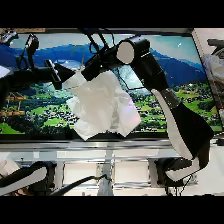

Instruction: Fold the clothes and pants, and hang the long-sleeved shirts on hangers.

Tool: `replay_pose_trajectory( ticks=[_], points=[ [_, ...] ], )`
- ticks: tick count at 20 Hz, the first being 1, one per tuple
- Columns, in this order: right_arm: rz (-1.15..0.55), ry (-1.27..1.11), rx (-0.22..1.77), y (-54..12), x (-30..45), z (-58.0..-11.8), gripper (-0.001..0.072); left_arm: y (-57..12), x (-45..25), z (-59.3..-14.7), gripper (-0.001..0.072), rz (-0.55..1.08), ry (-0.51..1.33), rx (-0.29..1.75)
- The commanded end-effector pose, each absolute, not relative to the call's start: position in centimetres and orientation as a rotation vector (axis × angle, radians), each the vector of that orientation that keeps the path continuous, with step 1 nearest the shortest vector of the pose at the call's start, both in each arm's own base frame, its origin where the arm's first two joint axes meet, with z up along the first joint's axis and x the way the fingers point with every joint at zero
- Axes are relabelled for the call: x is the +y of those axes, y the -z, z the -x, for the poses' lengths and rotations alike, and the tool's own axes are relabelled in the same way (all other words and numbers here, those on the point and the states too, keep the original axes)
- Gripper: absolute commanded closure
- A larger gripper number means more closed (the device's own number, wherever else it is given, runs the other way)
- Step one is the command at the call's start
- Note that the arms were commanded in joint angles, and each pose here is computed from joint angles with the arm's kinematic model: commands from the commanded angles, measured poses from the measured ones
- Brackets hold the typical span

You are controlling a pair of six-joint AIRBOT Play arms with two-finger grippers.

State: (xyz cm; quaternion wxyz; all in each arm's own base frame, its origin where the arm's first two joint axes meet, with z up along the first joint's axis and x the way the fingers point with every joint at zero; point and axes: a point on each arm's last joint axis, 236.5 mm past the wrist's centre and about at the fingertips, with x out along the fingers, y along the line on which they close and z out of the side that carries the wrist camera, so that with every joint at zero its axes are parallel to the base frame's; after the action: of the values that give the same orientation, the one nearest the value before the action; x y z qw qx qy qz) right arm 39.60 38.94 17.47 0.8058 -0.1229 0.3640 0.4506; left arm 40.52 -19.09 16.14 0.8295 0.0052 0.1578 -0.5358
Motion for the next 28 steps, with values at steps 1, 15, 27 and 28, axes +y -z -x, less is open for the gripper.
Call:
replay_pose_trajectory(
  ticks=[1, 15, 27, 28],
  points=[
    [0.258, -0.968, 0.787, -18.1, 38.7, -38.9, 0.0687, -19.4, -20.4, -41.2, 0.0705, 0.289, 1.278, 0.130],
    [0.305, -1.019, 0.785, -25.7, 33.6, -31.2, 0.0687, -19.5, -25.1, -35.6, 0.0704, 0.818, 1.726, 0.033],
    [0.324, -1.089, 0.912, -25.6, 31.8, -26.6, 0.0686, -22.3, -29.1, -34.0, 0.0703, 0.966, 1.774, -0.070],
    [0.326, -1.090, 0.915, -25.6, 31.8, -26.5, 0.0678, -22.3, -29.0, -33.9, 0.0703, 0.968, 1.780, -0.071]
  ],
)
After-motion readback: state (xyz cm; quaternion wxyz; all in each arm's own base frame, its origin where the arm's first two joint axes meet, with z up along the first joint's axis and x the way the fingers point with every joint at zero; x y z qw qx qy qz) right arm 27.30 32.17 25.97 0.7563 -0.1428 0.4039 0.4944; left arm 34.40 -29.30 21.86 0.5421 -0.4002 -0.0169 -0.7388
